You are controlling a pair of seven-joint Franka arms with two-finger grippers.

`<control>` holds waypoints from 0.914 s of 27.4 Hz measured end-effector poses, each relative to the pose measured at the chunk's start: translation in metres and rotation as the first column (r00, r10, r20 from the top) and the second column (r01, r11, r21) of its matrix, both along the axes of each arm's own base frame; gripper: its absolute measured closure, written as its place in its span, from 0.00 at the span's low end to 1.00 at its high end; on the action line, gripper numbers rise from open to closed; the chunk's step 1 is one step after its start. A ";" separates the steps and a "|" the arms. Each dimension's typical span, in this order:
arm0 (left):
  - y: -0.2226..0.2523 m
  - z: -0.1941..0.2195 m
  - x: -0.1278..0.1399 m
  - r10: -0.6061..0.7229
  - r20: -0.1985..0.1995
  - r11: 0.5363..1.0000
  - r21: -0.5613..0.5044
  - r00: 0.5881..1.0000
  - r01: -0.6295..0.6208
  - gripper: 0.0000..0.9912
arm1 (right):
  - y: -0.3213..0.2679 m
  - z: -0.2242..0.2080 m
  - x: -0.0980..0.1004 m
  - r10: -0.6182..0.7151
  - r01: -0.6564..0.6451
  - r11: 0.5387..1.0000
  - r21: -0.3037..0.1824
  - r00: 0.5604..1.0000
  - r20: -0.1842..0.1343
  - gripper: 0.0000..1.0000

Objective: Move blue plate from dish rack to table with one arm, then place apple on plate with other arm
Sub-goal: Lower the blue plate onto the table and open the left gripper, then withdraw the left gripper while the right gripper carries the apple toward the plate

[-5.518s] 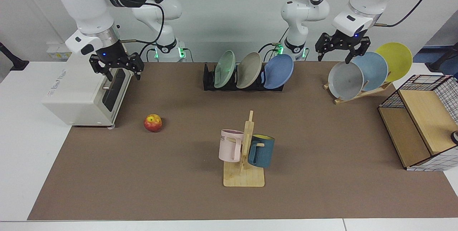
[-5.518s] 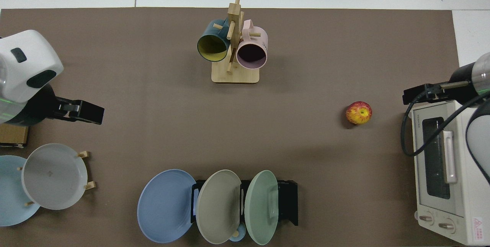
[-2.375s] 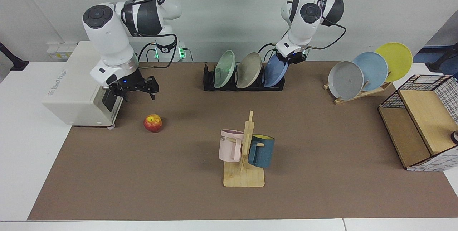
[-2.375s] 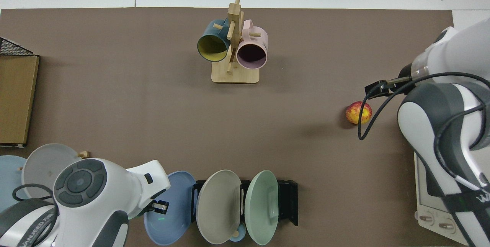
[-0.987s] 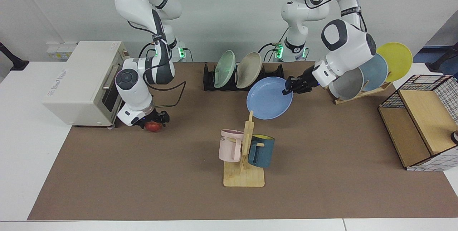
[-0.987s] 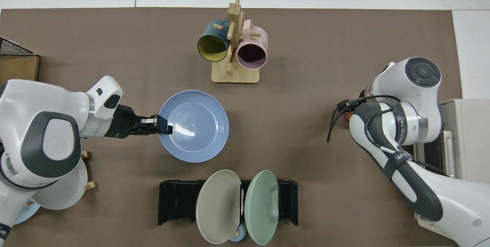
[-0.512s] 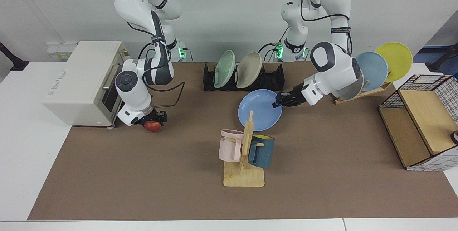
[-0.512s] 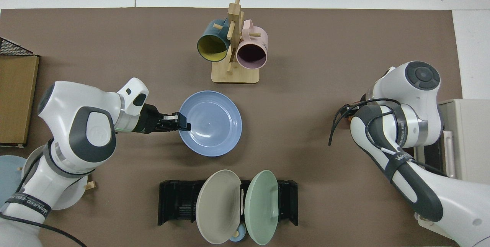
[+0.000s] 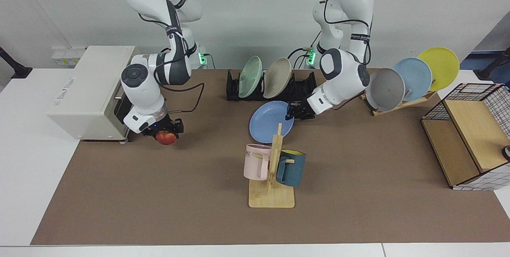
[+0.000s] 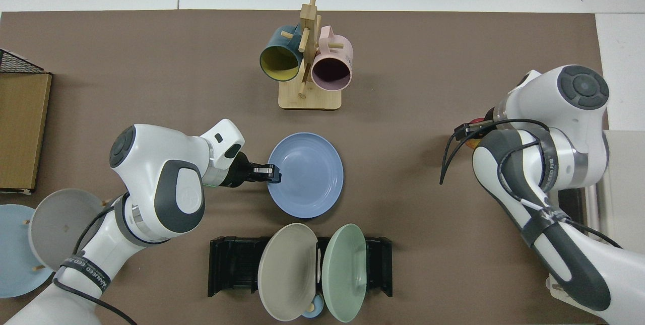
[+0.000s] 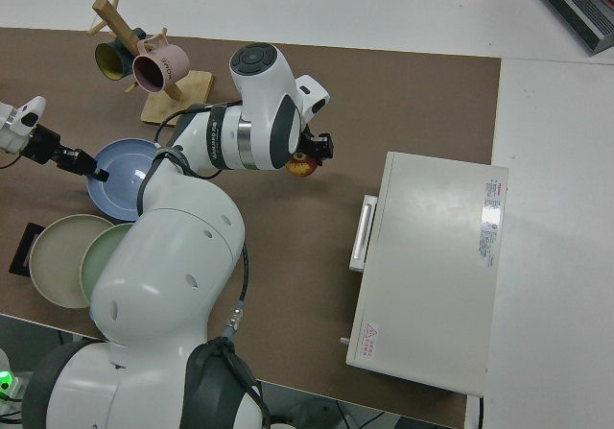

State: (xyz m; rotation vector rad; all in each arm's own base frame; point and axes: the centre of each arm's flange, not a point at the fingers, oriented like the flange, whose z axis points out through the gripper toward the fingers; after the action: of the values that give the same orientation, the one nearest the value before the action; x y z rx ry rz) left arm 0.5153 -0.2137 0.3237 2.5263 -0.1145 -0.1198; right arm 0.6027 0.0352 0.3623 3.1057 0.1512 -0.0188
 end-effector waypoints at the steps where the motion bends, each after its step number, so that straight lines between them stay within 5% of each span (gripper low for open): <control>1: -0.001 0.000 0.000 -0.003 0.002 1.000 0.002 1.000 0.003 0.87 | 0.001 0.007 0.002 0.002 -0.002 1.000 0.000 1.000 0.002 0.22; 6: -0.001 0.000 -0.001 0.003 -0.004 1.000 0.009 1.000 -0.003 0.68 | 0.006 0.035 0.010 0.009 -0.009 1.000 0.000 1.000 0.014 0.22; 17: 0.000 0.011 0.002 0.005 -0.004 0.994 0.113 1.000 -0.005 0.67 | 0.022 0.061 0.017 0.033 -0.033 0.999 0.002 0.999 0.033 0.22; 25: 0.008 0.062 0.013 -0.073 0.008 0.963 0.259 0.997 0.069 0.67 | 0.030 0.064 0.016 0.043 -0.044 0.999 0.004 0.998 0.038 0.22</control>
State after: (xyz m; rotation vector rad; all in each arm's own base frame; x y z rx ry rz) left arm 0.5282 -0.2052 0.3860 2.7852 -0.2091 -0.1504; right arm 0.6183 0.0651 0.4267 3.1047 0.2181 0.0421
